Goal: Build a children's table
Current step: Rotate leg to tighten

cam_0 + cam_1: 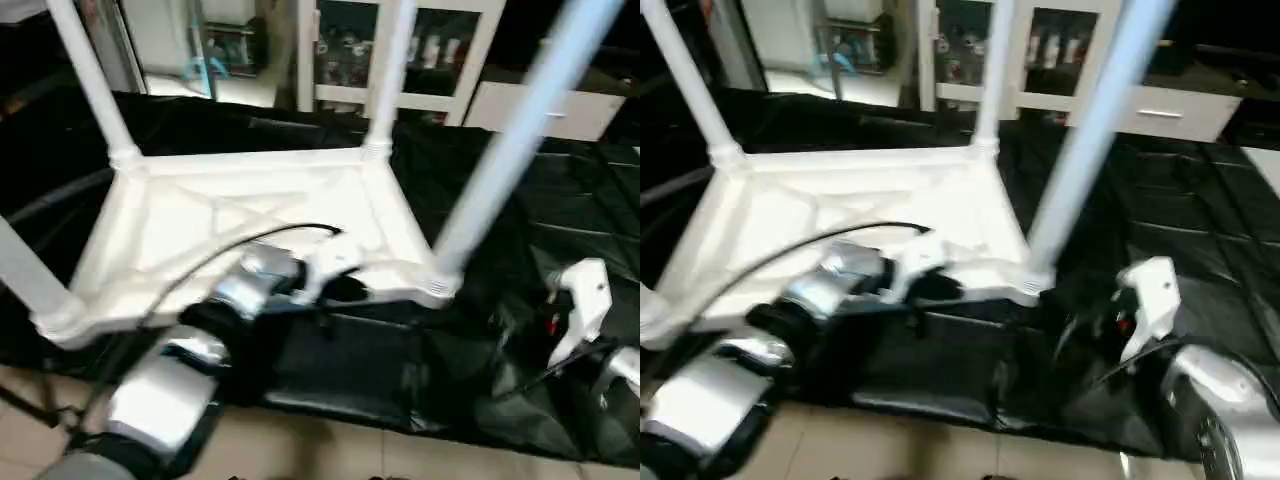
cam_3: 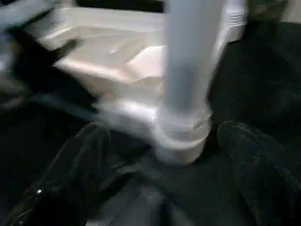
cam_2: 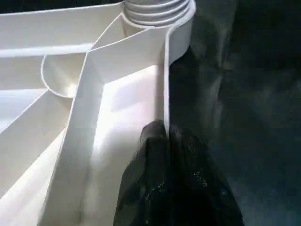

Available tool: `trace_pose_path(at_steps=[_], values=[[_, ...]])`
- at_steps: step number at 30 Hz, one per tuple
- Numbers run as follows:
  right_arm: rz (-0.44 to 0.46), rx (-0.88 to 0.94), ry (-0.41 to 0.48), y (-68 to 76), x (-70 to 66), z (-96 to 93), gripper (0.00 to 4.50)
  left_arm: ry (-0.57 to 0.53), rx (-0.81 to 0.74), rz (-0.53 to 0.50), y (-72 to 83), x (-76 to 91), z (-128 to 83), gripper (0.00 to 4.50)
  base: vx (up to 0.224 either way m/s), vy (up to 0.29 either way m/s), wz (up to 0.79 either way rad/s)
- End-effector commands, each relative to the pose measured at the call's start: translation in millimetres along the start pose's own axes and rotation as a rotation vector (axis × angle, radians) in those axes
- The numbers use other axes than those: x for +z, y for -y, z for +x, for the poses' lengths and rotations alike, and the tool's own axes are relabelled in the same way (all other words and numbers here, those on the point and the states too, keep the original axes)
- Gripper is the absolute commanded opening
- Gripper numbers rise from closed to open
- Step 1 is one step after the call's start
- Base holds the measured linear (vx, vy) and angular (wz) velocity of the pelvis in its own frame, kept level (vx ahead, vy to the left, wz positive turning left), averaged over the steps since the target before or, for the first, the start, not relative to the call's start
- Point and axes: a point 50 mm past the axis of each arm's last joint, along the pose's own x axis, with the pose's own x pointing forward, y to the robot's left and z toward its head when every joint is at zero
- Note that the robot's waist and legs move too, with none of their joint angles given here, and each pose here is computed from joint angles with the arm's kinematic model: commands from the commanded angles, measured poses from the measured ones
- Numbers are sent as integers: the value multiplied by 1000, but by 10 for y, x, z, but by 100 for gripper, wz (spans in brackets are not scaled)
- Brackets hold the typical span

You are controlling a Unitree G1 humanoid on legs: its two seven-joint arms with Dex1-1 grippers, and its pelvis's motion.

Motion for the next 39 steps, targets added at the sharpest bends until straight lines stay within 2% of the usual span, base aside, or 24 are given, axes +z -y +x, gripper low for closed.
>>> trace_pose_path(at_steps=[1, 7, 9, 13, 15, 17, 23, 24, 28, 32, 35, 39], values=[[-9, 63, -1, -70, 27, -1, 407, -116, -4, -72, 49, -317, -122, 7, 0, 0, 0], [-5, 71, -12, -87, -33, -17, 407, -150, -60, -53, 144, -492, -440, 7, 0, 0, 0], [-6, 39, -10, -42, -38, -35, 407, -134, -123, -14, 271, -502, -537, 7, 0, 0, 0], [-20, -3, -14, 19, -47, -25, 407, -120, -207, 30, 426, -475, -591, 7, 0, 0, 0], [-26, -22, -2, 48, -39, 18, 407, -87, -213, 76, 466, -415, -556, 7, 0, 0, 0], [-26, -24, 1, 52, -36, 30, 407, -78, -214, 80, 473, -399, -546, 7, 0, 0, 0], [-26, 5, 20, 14, -20, 128, 407, -91, -158, 112, 398, -298, -533, 7, 0, 0, 0], [-24, 9, 20, 7, -23, 135, 407, -94, -179, 95, 403, -289, -554, 31, 0, 0, 0], [-19, 15, 20, 7, -35, 142, 407, -60, -251, 31, 443, -219, -617, 61, 0, 0, 0], [-20, 18, 18, 20, -33, 143, 407, -6, -259, 39, 463, -131, -593, 87, 0, 0, 0], [-22, 19, 23, 26, -23, 162, 407, 56, -229, 70, 442, -22, -457, 104, 0, 0, 0], [-28, 25, 25, 17, -14, 183, 407, 99, -225, 49, 444, 63, -323, 104, 0, 0, 0]])
